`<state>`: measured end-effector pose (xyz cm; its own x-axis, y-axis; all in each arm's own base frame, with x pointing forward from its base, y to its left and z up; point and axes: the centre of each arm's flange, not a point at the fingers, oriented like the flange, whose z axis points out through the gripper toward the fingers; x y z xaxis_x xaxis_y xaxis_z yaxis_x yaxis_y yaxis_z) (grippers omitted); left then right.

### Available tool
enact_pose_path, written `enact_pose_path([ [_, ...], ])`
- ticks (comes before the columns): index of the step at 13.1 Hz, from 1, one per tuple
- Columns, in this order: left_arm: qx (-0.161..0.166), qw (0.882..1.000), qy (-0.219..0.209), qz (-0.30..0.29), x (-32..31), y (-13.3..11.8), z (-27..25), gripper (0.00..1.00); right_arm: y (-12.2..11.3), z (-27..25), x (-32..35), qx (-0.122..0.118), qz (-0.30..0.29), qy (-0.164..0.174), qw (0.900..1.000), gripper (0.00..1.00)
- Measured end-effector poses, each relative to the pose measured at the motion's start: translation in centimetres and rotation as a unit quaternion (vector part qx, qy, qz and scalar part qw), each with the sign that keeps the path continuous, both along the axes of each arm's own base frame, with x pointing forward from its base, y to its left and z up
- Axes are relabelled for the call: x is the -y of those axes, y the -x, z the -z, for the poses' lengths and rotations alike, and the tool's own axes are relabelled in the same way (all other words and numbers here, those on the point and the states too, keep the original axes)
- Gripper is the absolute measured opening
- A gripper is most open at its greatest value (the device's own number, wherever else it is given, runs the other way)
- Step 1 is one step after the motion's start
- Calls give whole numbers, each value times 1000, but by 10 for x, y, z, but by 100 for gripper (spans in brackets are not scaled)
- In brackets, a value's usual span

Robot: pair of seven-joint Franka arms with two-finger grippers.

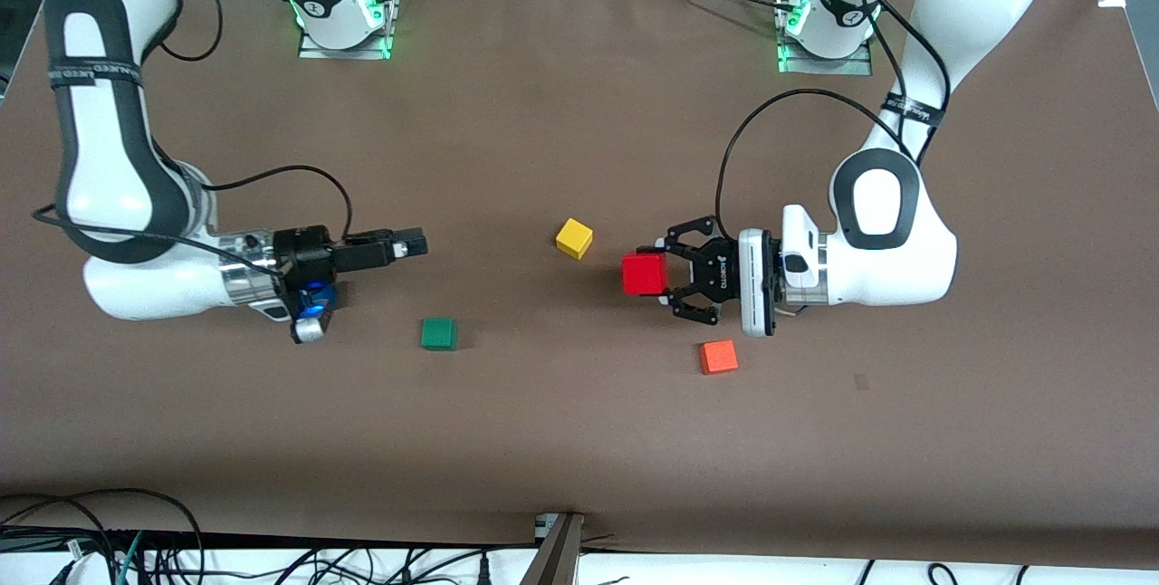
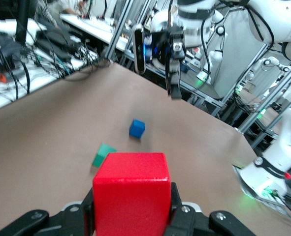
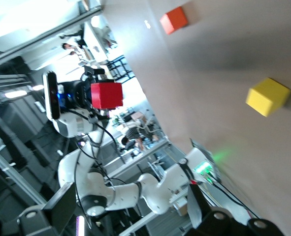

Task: Pass red block to right arm, stack on blue
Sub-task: 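Bring the red cube toward the right gripper and close the right gripper on it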

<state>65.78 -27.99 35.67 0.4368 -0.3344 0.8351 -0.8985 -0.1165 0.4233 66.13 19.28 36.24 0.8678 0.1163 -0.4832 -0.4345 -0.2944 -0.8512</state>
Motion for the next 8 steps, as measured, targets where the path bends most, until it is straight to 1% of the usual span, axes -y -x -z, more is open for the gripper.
enact_pose_path([
  [1, 14, 1000, 1, 3, 15, 4, 0, 56, -1, 6, -11, 7, 6, -9, 1000, 100],
  [3, 33, 999, 7, 12, 46, 16, -1, 56, -2, 16, -34, 11, 25, -26, 999, 100],
  [6, 55, 998, 35, 19, 67, 25, -5, 56, 0, 23, -67, 20, 43, -35, 998, 100],
  [8, 64, 996, 58, 16, 77, 29, -7, 56, 1, 27, -77, 34, 44, -46, 997, 100],
])
